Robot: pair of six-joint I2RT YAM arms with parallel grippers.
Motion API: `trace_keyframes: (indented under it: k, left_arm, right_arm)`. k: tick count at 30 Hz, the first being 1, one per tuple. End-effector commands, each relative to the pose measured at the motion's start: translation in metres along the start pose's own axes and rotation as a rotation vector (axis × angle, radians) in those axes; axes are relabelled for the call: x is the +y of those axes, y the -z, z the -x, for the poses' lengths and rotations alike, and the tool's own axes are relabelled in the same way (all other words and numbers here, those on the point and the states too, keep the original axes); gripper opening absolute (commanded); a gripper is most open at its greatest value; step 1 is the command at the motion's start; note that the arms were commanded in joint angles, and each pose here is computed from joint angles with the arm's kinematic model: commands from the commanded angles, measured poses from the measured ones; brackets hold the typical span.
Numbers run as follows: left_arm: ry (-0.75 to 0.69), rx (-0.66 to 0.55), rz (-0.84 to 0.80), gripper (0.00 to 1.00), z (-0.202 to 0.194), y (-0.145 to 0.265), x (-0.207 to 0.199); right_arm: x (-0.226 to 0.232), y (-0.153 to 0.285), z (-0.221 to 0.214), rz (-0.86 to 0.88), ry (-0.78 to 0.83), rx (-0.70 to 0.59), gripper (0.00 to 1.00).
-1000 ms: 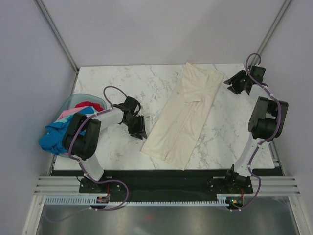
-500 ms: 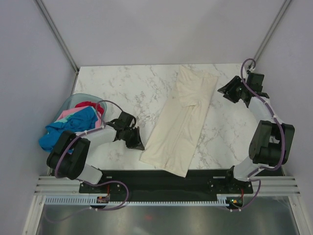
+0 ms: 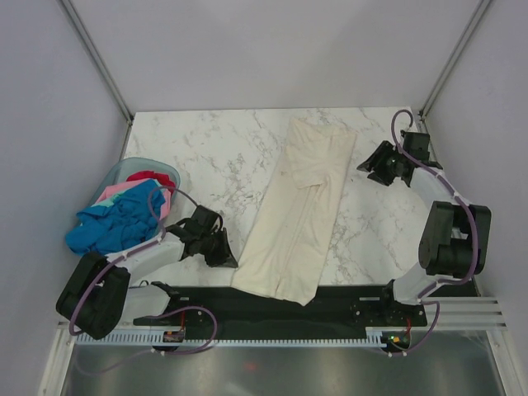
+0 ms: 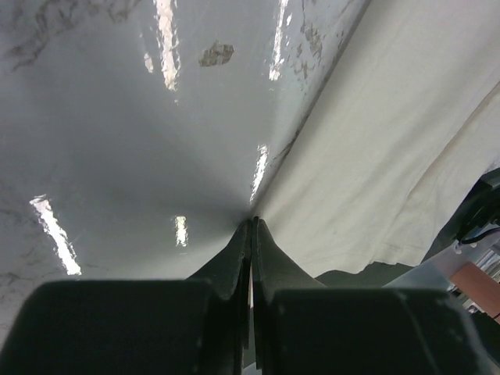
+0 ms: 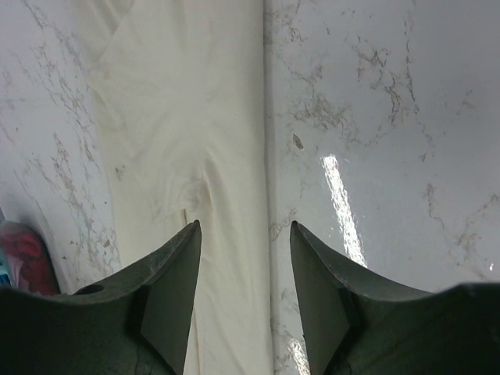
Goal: Fold and stack the t-shirts
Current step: Fold the tshirt
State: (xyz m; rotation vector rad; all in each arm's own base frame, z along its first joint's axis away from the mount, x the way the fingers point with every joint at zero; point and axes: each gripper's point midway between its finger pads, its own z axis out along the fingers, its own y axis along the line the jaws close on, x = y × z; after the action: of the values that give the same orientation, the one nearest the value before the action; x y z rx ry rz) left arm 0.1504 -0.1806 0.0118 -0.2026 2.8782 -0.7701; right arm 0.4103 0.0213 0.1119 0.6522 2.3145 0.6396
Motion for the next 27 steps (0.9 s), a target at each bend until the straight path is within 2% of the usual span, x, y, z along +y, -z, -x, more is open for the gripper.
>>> trace_keyframes:
  k: [1,10,14,23,26,27]
  left_arm:
    - [0.077,-0.017,0.031,0.02,-0.007,0.004,0.007]
    - [0.074,-0.035,0.038,0.02,-0.003,0.012,0.003]
    - [0.072,-0.05,0.062,0.1,-0.001,0.014,0.006]
    - [-0.011,-0.162,0.096,0.29,0.039,0.032,-0.012]
    - [-0.047,-0.192,0.14,0.29,0.054,0.038,-0.013]
    - [-0.06,-0.212,0.137,0.29,0.062,0.042,-0.019]
  right_arm:
    - [0.013,-0.016,0.033,0.018,0.062,-0.076,0.58]
    - [0.008,-0.102,0.079,0.026,0.07,-0.071,0.57]
    - [0.003,-0.127,0.084,0.039,0.052,-0.062,0.56]
    - [0.002,-0.167,0.066,0.057,-0.003,-0.044,0.51]
    - [-0.001,-0.177,0.057,0.053,-0.011,-0.027,0.5]
    - [-0.002,-0.179,0.055,0.049,-0.013,-0.027,0.46]
